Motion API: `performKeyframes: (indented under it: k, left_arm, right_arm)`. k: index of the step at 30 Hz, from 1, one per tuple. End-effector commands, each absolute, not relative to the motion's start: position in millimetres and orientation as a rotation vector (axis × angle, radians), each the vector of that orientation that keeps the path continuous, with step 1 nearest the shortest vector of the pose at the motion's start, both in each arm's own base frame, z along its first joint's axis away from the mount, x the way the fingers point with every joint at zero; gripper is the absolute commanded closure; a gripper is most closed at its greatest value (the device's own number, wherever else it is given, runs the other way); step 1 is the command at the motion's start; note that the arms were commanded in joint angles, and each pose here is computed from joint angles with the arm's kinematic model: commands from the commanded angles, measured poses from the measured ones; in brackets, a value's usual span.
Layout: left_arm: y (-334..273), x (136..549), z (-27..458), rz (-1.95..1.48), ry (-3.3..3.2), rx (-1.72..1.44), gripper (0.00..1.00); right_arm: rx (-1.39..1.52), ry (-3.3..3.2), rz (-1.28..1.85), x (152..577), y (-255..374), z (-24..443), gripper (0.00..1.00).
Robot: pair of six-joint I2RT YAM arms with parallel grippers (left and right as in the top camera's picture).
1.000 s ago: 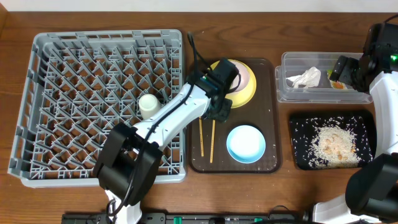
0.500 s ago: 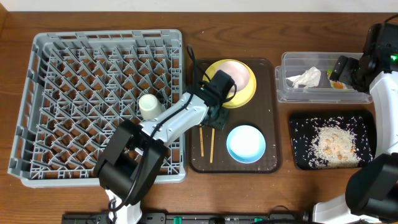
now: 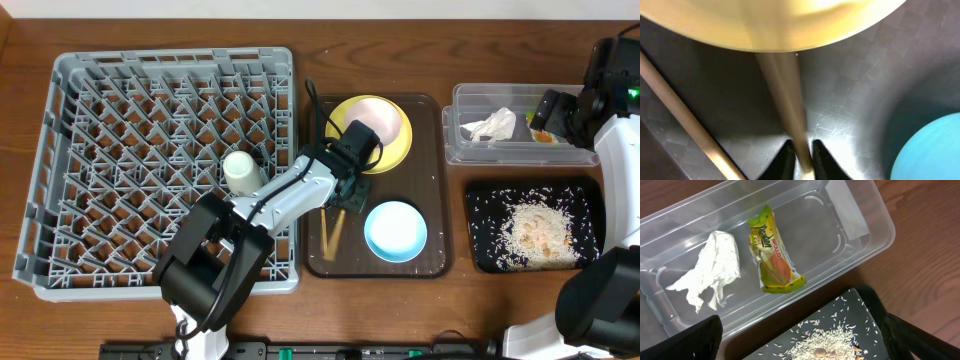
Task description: Sort waste into correct bins and load items into the dishwasher rack
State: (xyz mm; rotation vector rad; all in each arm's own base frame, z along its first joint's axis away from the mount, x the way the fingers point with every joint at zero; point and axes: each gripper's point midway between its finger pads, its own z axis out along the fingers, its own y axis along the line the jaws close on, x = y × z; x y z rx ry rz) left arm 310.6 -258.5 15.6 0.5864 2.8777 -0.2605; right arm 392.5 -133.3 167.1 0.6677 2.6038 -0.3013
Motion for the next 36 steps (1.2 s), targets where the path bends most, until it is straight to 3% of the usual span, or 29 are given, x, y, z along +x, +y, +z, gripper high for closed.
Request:
performKeyframes:
  k: [1, 6, 13, 18, 25, 36]
  left_arm:
    - [-257, 309, 10, -0.247, 2.885, 0.606, 0.93]
    - [-262, 324, 37, -0.269, 2.810, 0.582, 0.94]
    - [-241, 376, 157, -0.192, 2.495, 0.403, 0.94]
    - [-192, 382, 208, -0.064, 2.394, 0.261, 0.94]
    - [-131, 366, 165, 0.121, 2.589, 0.180, 0.93]
    - [-127, 368, 126, 0.158, 2.686, 0.132, 0.93]
  right_arm:
    - [0.663, 2.568, -0.326, 393, -139, 182, 0.01]
    - [0.663, 2.568, -0.326, 393, -139, 182, 0.01]
    - [0.663, 2.568, -0.326, 393, -139, 182, 0.01]
    - [0.663, 2.568, -0.326, 393, -139, 182, 0.01]
    - [0.663, 2.568, -0.326, 393, -139, 182, 0.01]
    - [0.663, 2.568, -0.326, 393, -139, 182, 0.01]
